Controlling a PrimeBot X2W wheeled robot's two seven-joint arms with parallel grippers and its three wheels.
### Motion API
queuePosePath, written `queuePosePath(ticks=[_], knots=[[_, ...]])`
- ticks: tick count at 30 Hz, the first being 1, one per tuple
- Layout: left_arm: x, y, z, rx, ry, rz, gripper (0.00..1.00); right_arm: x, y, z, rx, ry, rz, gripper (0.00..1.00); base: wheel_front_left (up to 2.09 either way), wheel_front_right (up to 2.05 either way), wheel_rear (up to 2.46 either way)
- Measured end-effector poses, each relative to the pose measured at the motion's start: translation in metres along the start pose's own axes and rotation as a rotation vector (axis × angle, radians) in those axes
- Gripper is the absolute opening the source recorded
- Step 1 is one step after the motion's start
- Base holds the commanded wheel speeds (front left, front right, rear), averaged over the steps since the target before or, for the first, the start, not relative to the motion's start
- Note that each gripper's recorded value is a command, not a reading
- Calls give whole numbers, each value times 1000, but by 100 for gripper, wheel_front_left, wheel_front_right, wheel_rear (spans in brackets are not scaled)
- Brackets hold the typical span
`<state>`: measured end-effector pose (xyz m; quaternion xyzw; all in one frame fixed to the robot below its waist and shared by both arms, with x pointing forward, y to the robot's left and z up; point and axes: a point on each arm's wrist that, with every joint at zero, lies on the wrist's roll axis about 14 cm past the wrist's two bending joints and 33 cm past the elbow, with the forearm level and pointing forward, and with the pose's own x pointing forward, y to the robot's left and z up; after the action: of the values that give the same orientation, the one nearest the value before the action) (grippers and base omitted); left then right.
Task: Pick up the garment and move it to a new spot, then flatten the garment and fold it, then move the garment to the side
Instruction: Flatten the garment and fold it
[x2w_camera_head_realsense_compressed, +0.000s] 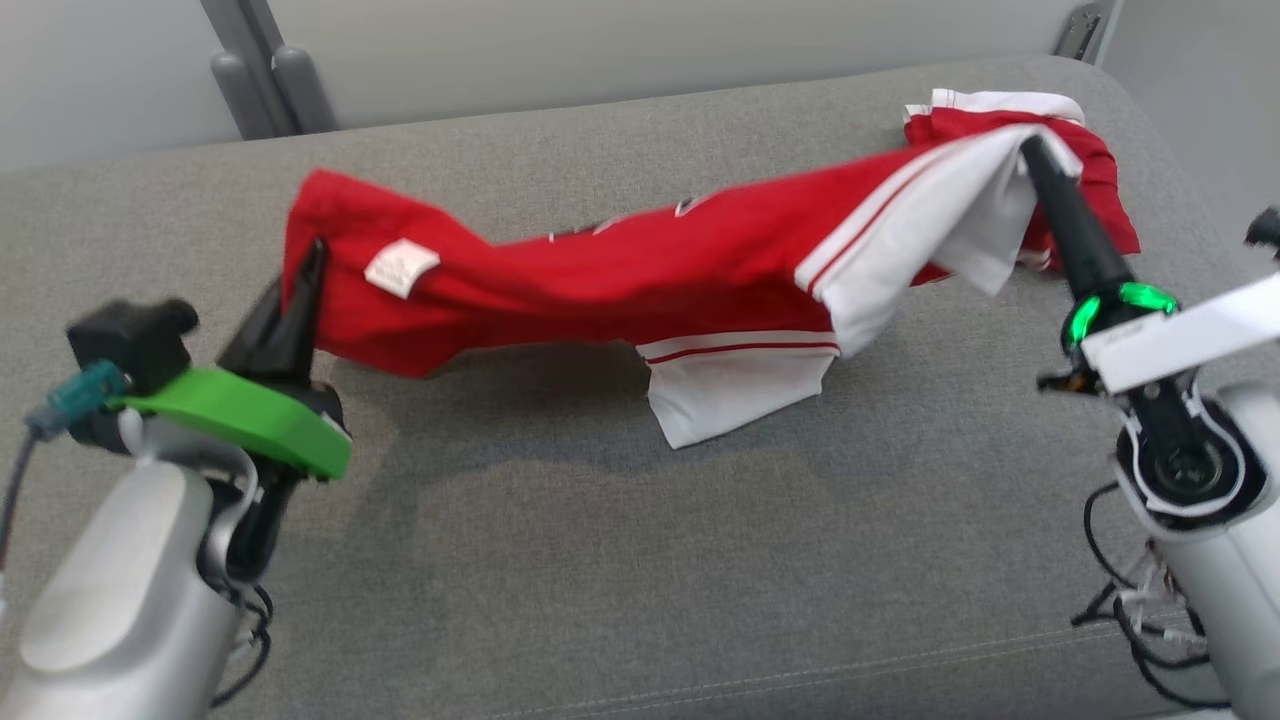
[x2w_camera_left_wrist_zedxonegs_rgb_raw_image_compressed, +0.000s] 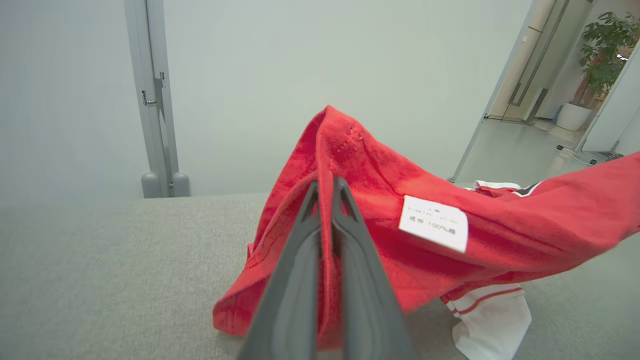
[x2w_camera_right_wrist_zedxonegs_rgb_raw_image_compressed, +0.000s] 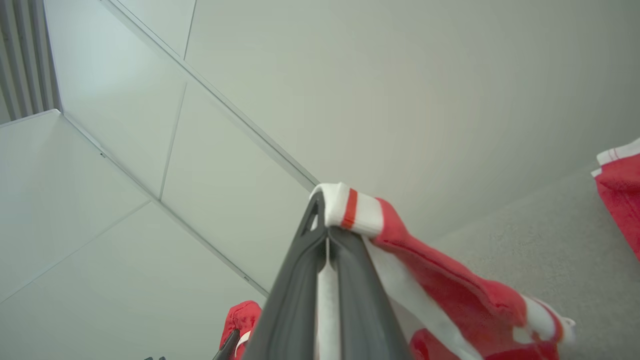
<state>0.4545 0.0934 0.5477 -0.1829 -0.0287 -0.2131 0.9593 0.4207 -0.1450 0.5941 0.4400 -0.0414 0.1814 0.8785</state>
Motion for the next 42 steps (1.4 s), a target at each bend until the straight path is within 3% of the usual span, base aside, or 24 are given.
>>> queuePosePath(ticks=[6,10,12,16,22,26,34,38,42], knots=[[23,-36,99,148,-210,-151,0,31,79,66,-61,-175,234,0,0,0,0],[18,-49,176,180,-416,-179,0,32,107,92,-59,-250,307,0,0,0,0],[13,-51,191,163,-455,-179,0,30,110,96,-17,-257,314,0,0,0,0],[12,-53,172,139,-366,-185,0,28,102,84,25,-196,291,0,0,0,0],[-6,-17,77,64,-15,-99,0,7,49,22,84,38,140,0,0,0,0],[-23,4,23,-39,211,-49,0,-5,40,-21,174,221,106,0,0,0,0],[-26,15,-38,-215,495,-28,0,3,4,-40,185,326,-20,0,0,0,0],[5,24,-32,-192,527,-27,0,46,1,-21,162,266,-33,0,0,0,0],[71,30,41,-112,298,-35,0,100,11,29,120,100,-15,0,0,0,0]])
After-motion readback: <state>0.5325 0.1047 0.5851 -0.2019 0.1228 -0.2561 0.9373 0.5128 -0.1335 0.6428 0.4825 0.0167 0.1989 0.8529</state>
